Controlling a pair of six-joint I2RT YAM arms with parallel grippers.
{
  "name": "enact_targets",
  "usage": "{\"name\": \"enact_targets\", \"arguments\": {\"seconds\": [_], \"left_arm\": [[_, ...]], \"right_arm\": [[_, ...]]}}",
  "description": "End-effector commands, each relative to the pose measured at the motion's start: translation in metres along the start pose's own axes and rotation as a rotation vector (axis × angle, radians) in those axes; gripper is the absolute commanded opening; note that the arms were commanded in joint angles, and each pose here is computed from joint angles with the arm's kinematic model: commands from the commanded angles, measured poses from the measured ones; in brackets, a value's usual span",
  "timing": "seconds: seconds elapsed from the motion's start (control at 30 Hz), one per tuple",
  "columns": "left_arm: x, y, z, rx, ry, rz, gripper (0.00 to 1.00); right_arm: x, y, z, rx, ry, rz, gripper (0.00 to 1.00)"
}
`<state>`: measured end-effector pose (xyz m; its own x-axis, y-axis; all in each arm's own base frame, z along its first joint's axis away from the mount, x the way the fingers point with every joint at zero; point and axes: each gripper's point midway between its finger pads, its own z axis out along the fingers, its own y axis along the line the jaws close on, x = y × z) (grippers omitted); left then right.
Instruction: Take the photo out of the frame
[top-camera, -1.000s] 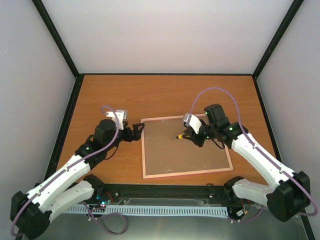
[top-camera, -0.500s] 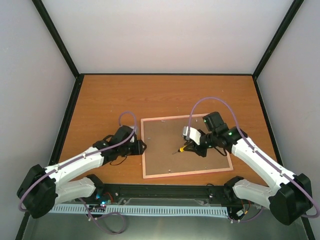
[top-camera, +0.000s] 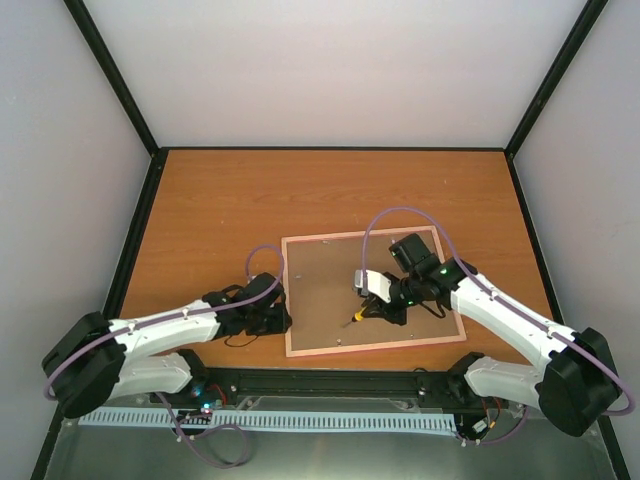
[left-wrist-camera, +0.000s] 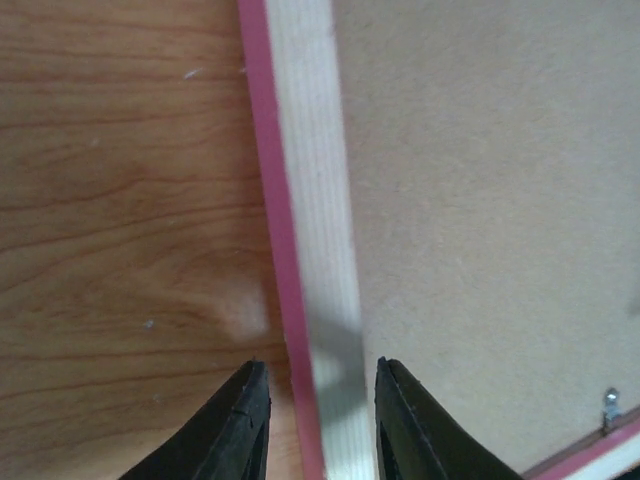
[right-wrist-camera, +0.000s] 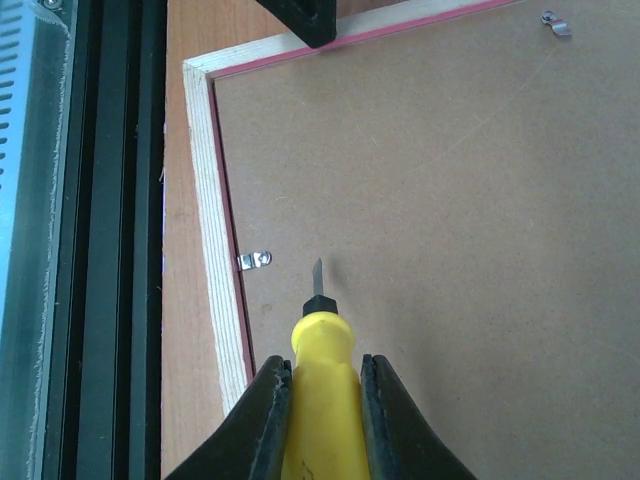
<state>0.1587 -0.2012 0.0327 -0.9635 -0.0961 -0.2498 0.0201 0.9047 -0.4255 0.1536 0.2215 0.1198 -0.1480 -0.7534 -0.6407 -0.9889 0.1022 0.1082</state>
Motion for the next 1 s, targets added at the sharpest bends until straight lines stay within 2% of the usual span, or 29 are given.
{"name": "enact_targets", "arguments": {"seconds": [0.0, 0.17, 0.27, 0.43, 0.63, 0.77, 0.97], "left_arm": [[-0.003, -0.005, 0.009, -0.008, -0.006, -0.030, 0.30], [-0.007, 0.013, 0.012, -0.121, -0.027, -0.104, 0.22], [-0.017, 0.022, 0.008, -0.178, -0.085, -0.114, 0.11], [-0.037, 0.017, 0.012, -0.169, -0.156, -0.021, 0.01], [-0.045, 0.000, 0.028, -0.078, -0.184, 0.055, 0.01], [-0.047, 0.005, 0.030, -0.083, -0.203, 0.041, 0.01], [-0.044, 0.008, 0.020, -0.006, -0.268, 0.030, 0.01]], "right_arm": [[-0.004, -0.001, 0.004, 0.008, -0.005, -0.015, 0.03], [-0.005, -0.001, 0.004, 0.017, 0.000, -0.018, 0.03], [-0.005, -0.002, 0.001, 0.031, 0.009, -0.032, 0.03], [-0.014, -0.002, -0.016, 0.051, 0.048, -0.089, 0.03], [-0.016, 0.006, -0.029, 0.002, 0.152, -0.153, 0.03], [-0.007, 0.002, -0.025, -0.003, 0.226, -0.169, 0.03], [-0.002, -0.002, -0.012, -0.044, 0.275, -0.170, 0.03]]}}
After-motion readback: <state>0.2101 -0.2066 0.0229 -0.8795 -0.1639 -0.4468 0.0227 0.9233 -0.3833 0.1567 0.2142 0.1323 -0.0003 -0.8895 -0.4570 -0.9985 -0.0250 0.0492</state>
